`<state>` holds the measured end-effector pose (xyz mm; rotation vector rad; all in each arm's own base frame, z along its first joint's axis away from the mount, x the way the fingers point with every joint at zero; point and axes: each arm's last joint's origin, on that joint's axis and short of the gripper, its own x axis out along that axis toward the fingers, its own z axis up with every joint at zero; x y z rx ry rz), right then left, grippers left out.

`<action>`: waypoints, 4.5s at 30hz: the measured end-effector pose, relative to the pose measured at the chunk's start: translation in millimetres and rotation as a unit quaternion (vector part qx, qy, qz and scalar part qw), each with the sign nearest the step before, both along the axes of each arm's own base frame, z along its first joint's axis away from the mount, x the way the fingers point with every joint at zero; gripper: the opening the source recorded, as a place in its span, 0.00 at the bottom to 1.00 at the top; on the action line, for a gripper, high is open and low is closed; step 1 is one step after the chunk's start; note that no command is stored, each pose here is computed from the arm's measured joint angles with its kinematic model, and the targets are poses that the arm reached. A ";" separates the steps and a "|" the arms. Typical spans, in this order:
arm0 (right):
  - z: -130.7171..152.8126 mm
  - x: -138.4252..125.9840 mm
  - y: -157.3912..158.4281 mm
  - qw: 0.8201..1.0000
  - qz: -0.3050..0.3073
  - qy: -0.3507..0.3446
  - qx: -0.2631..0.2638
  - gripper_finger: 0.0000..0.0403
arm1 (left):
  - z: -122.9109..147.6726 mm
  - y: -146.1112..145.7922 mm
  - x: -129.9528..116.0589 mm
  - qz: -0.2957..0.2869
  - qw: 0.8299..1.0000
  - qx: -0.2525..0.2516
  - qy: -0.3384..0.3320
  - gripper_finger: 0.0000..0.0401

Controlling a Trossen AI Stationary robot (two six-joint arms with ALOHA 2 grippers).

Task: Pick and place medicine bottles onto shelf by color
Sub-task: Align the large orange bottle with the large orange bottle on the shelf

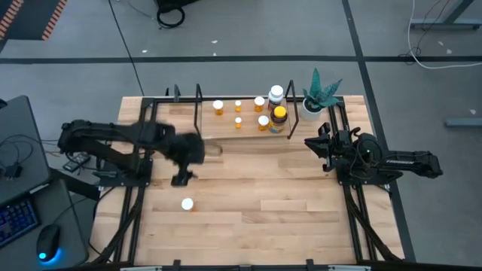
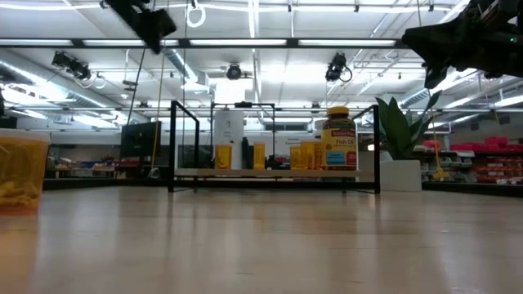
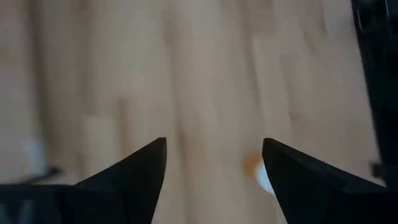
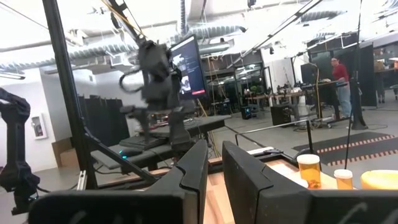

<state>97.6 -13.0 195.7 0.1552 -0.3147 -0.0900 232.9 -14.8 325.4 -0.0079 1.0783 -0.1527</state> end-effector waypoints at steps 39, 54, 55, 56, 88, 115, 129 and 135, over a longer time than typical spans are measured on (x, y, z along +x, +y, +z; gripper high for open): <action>0.0 0.0 0.0 1.000 0.000 0.000 0.000 0.14 | -159.1 -119.5 -20.1 0.070 0.987 -0.025 0.145 0.82; 0.0 0.0 0.0 1.000 0.000 0.000 0.000 0.14 | -170.4 -128.2 0.2 0.049 0.983 0.009 0.177 0.65; 0.0 0.0 0.0 1.000 0.000 0.000 0.000 0.14 | -170.5 -128.1 0.1 0.049 0.983 0.010 0.178 0.63; -0.1 0.0 0.0 1.000 0.000 0.000 0.000 0.14 | -170.5 -128.0 0.0 0.049 0.983 0.010 0.179 0.60; 0.0 0.0 0.0 1.000 0.000 0.000 0.000 0.14 | -86.0 69.3 76.5 0.087 0.976 0.174 0.094 0.50; -0.1 0.0 0.0 1.000 0.000 0.000 0.000 0.14 | -127.1 180.5 109.8 0.092 0.971 0.130 0.178 0.51; 0.1 0.0 0.0 1.000 0.000 0.000 0.000 0.14 | -130.6 181.7 110.8 0.098 0.968 0.138 0.185 0.70; 0.0 0.0 0.0 1.000 0.000 0.000 0.000 0.14 | -129.2 182.9 109.6 0.105 0.962 0.163 0.194 0.79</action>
